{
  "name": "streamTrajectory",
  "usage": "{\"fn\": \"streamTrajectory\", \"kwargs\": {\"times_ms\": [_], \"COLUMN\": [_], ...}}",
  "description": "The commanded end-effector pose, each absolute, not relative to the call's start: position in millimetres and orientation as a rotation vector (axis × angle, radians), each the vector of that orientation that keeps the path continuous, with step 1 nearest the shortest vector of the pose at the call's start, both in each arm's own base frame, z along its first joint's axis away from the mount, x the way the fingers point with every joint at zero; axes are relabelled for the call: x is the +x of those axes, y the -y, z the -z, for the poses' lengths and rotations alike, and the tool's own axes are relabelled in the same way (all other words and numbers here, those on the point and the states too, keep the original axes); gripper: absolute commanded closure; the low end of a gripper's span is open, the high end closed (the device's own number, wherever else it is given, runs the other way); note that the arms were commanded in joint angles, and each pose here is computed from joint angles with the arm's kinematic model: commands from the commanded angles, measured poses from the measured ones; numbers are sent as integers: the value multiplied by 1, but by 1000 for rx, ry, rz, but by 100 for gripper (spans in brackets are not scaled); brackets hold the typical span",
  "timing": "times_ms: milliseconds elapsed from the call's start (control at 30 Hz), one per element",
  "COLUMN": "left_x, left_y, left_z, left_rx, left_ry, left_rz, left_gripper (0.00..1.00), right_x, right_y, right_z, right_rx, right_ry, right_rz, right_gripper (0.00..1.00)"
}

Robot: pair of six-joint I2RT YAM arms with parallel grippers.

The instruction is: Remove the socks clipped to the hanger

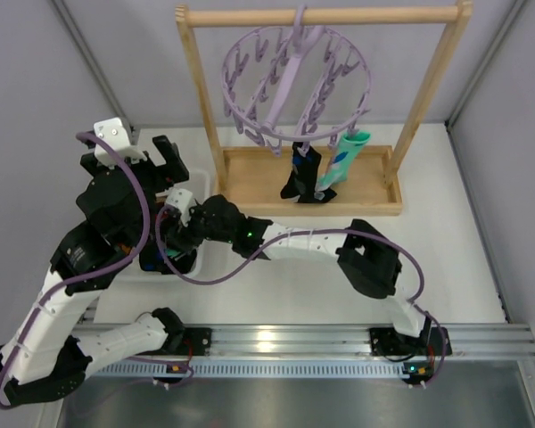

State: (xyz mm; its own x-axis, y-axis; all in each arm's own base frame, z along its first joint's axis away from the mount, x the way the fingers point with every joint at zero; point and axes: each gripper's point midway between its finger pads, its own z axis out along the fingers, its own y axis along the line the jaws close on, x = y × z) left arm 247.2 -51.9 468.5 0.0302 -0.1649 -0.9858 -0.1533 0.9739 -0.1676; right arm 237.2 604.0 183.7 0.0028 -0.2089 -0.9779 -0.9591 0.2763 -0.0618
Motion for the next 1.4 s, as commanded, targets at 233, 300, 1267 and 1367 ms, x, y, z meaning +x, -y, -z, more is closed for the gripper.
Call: {"fn": "streamTrajectory", "kwargs": {"times_ms": [233,300,1267,1367], "left_x": [244,243,212,213], "left_y": [53,54,125,126], "left_z": [-476,-475,-332,-325], "left_rx": [-266,-258,192,200], "left_ry": [-1505,-1506,-1767,-1781], "left_rz": [77,85,379,367], "left_gripper": [2,2,2,2], "right_x": [248,249,318,334], "right_y": [-504,-486,-242,-256], "right_z": [-310,-307,-243,-244], "right_rx": [-973,-946,-648,-685], "right_ry": [-1379,-1394,-1598,-1580], "right_rz": [-910,-909,-692,-707], "right_gripper": [23,23,27,32]}}
